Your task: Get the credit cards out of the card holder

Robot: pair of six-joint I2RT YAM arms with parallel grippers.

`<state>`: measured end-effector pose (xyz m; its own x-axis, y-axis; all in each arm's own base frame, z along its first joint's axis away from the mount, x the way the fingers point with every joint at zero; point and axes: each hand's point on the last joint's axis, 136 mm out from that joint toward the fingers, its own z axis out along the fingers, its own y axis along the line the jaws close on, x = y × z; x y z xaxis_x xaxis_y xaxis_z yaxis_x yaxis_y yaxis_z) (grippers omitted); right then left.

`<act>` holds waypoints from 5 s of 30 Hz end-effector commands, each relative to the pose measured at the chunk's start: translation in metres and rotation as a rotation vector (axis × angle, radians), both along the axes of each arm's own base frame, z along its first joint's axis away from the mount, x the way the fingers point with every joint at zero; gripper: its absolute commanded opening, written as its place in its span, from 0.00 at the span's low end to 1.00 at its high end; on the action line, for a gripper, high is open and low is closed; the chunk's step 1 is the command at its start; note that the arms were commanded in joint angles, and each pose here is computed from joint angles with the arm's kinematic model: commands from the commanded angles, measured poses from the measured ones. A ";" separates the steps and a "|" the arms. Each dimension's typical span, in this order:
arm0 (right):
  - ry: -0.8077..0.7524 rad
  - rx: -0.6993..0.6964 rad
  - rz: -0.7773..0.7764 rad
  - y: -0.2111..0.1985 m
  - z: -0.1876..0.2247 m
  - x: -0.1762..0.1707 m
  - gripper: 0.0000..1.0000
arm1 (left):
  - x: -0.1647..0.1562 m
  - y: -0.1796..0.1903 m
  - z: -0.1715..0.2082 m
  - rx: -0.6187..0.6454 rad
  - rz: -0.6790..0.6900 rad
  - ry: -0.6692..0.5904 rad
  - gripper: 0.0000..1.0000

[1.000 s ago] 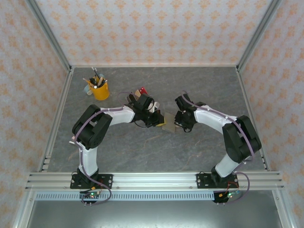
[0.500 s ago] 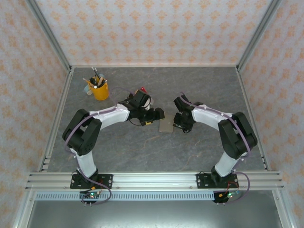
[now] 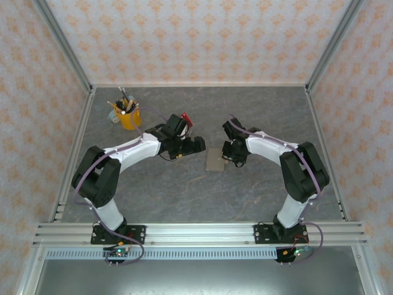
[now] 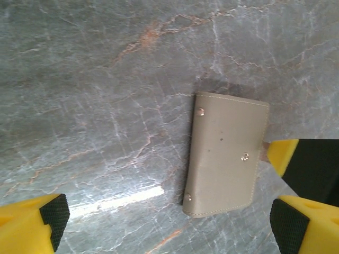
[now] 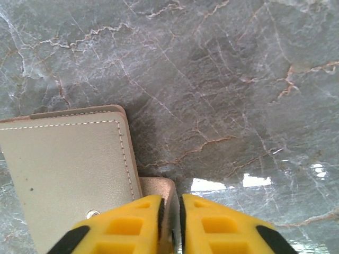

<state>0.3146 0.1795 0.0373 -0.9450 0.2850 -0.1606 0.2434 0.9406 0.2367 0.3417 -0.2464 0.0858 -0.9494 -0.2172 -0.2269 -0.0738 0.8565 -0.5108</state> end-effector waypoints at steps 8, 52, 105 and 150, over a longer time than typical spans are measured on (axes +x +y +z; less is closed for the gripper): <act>-0.135 -0.027 0.053 -0.007 0.062 0.008 0.09 | 0.008 0.032 0.007 0.062 0.115 -0.021 1.00; -0.008 -0.228 -0.018 -0.066 0.013 -0.006 0.08 | 0.012 -0.055 -0.010 -0.101 -0.048 0.035 0.52; 0.028 -0.002 0.097 -0.015 -0.006 0.002 0.08 | 0.005 -0.116 -0.010 -0.363 -0.202 0.118 0.37; -0.111 0.186 -0.027 0.015 0.042 0.022 0.22 | 0.001 -0.104 -0.029 -0.228 -0.165 0.138 0.26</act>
<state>0.3250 0.1874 0.0730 -0.9234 0.3328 -0.1915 0.2310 0.8799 0.4152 0.3450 -0.3525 0.0373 -0.9961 -0.0867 -0.0175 -0.0511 0.7254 -0.6864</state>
